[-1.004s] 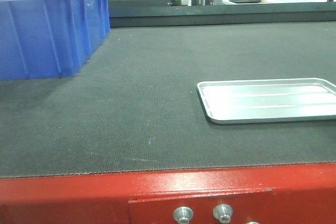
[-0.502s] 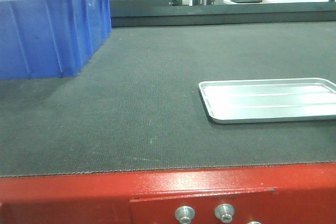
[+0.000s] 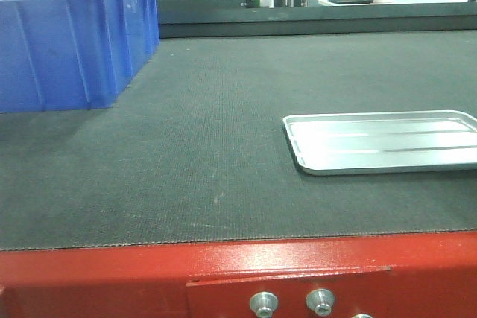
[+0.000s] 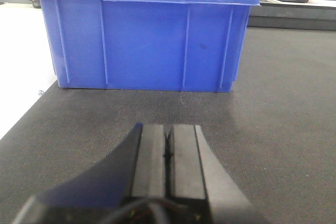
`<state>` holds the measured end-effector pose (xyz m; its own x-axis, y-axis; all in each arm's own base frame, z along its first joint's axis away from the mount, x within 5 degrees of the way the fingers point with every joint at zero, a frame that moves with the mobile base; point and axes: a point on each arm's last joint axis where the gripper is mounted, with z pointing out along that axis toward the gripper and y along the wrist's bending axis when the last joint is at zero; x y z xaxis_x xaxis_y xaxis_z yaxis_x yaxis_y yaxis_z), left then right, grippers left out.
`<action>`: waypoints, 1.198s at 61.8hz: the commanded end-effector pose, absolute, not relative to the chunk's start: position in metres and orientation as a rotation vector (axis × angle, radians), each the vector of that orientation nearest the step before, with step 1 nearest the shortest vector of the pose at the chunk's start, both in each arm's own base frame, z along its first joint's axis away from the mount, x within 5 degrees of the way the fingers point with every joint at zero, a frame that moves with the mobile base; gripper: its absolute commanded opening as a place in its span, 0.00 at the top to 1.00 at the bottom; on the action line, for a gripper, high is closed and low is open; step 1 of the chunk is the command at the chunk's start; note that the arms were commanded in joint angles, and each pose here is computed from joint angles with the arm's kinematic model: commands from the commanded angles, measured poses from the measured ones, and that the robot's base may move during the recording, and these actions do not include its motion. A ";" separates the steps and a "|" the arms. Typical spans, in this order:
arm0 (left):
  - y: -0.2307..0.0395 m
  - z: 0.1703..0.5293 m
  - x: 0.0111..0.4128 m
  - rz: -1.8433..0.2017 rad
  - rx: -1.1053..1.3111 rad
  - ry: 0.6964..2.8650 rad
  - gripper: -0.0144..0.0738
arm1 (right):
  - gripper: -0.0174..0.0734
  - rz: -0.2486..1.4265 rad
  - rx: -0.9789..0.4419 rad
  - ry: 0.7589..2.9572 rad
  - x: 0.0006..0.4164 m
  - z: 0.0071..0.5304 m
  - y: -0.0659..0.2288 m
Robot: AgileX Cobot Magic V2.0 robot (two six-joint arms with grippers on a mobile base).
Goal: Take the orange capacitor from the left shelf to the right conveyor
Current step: 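Move the right gripper with the cell over the metal tray on the conveyor, then lower the cell onto the tray and open the right gripper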
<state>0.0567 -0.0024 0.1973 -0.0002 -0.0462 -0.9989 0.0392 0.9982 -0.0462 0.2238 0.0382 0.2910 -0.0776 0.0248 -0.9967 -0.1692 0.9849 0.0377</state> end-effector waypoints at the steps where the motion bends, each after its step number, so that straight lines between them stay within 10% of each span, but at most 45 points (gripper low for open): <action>1: -0.002 0.208 0.055 -0.065 -0.014 1.465 0.98 | 0.69 0.190 -0.095 1.442 0.235 0.306 0.041; 74: -0.002 0.208 0.055 -0.065 -0.014 1.465 0.98 | 0.67 0.225 -0.235 1.619 0.291 0.160 0.060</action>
<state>0.0567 -0.0024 0.1973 -0.0002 -0.0462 -0.9989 0.0392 0.9982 -0.0462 0.2871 0.0587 0.1428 -0.1685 -0.0239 -0.9854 -0.2736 0.9615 0.0234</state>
